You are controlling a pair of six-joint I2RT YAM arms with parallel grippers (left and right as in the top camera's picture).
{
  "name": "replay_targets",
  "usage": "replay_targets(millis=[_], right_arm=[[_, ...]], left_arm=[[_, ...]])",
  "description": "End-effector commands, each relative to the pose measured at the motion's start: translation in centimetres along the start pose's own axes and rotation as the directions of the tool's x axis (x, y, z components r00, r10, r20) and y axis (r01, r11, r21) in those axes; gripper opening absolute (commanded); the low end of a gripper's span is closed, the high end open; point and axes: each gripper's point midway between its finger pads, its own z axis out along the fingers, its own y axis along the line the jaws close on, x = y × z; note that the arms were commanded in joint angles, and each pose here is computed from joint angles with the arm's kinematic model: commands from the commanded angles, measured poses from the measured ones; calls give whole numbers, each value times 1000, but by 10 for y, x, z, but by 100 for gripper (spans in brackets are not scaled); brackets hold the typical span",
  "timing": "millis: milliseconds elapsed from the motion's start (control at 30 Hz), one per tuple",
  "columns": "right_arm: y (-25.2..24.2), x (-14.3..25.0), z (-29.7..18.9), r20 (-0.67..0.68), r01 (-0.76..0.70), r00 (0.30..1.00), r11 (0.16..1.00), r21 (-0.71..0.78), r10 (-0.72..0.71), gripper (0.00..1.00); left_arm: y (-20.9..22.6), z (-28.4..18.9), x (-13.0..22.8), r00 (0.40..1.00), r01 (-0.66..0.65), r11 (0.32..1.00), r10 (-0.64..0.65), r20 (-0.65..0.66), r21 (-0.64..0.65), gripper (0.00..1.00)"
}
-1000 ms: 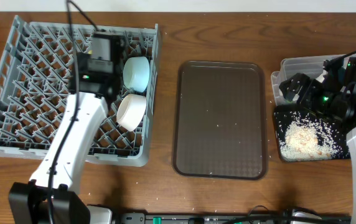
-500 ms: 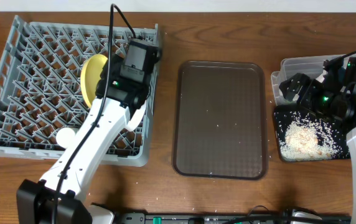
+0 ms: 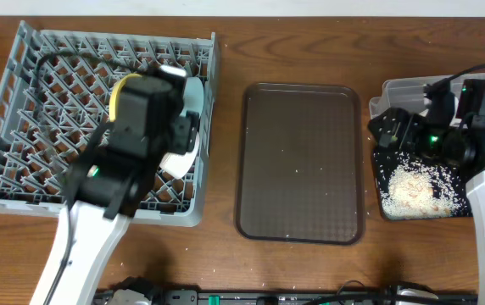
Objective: Sort waste into correct bins and load items into the dishwasher
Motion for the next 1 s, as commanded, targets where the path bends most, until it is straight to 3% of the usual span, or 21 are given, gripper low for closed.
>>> replay_targets(millis=[0, 267, 700, 833, 967], right_arm=[[36, 2, -24, 80, 179, 982, 982, -65, -173, 99], [66, 5, -53, 189, 283, 947, 954, -102, -261, 99], [65, 5, -52, 184, 280, 948, 954, -102, -259, 99], [41, 7, -60, 190, 300, 933, 952, 60, -306, 99], [40, -4, -85, 348, 366, 850, 918, 153, -397, 99]], left_arm=[[-8, -37, -4, 987, 138, 986, -145, 68, 98, 81], [-2, -76, -2, 976, 143, 983, -159, 150, 112, 86], [-3, -71, -1, 979, 142, 984, -156, 134, 110, 87], [-3, -68, 0, 980, 141, 984, -155, 126, 109, 87], [-4, -66, 0, 981, 141, 984, -154, 120, 107, 87]])
